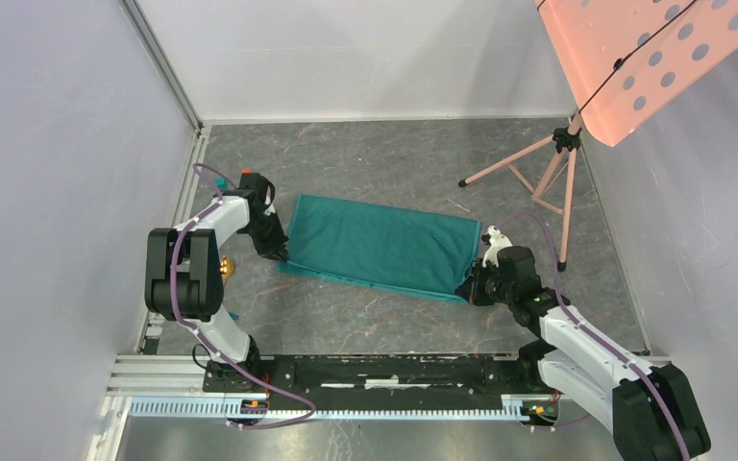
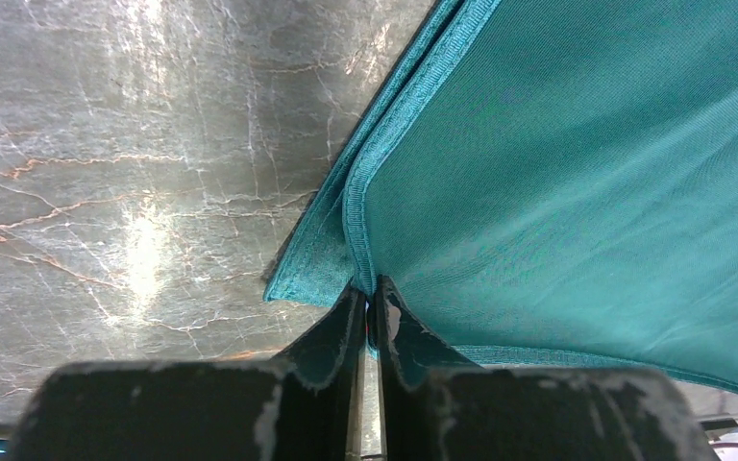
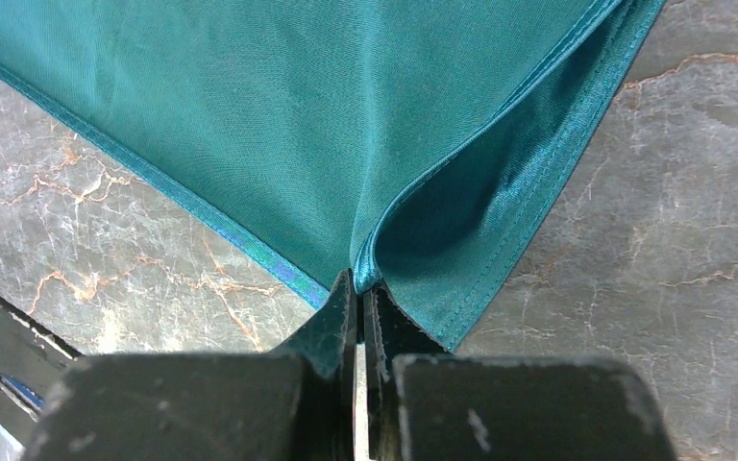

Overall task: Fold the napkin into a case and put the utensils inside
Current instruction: Fold and flatten the napkin at the center of the board.

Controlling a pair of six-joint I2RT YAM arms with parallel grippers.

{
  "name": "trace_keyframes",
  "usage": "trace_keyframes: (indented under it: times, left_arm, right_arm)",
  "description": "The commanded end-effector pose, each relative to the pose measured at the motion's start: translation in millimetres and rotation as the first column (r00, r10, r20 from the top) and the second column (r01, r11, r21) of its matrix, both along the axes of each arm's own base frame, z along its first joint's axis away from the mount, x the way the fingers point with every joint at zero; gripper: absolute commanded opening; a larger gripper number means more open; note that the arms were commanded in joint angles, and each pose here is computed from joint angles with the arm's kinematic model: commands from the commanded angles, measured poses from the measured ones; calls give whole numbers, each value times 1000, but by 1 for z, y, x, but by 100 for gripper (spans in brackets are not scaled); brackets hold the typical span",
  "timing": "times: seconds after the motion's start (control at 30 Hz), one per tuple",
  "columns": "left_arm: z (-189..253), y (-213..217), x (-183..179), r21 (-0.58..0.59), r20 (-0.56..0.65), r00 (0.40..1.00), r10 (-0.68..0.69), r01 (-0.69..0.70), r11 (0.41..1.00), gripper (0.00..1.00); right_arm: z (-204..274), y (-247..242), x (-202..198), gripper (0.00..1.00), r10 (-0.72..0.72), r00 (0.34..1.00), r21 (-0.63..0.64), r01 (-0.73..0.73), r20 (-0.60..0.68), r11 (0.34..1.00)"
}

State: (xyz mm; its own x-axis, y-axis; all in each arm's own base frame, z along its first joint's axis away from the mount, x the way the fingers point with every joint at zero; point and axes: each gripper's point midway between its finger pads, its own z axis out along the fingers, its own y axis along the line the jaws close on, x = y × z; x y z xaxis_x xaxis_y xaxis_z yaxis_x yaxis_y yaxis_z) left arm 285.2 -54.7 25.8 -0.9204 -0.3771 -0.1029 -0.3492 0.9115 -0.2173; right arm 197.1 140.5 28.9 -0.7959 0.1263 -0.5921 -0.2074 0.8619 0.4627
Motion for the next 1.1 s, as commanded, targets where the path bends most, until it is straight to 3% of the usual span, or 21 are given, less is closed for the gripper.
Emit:
trace_keyframes:
  times: [0.0,0.27,0.4,0.6,0.83,1.07]
  left_arm:
    - [2,6,2,30,30,999,-45,44,999,14]
    - [12,8,5,46,58,997,-53,50,998,23]
    - [35,12,6,68,131,990,-53,44,997,42]
    - [60,16,-3,92,180,981,-69,53,994,51]
    - [74,-20,13,-95,253,964,-80,107,990,57]
    - [35,-38,22,-204,173,983,-58,93,975,59]
  right_arm:
    - [3,4,4,1,11,1000,17,-11,28,1000]
    - [5,7,-3,6,19,1000,28,-19,8,999]
    - [5,1,-14,25,-2,999,-15,1,-37,1000]
    - [15,-20,-16,40,-26,1000,-126,24,-17,992]
    - [42,-17,5,48,-26,997,-123,36,79,992]
    - [39,13,18,50,35,994,2,-35,103,999]
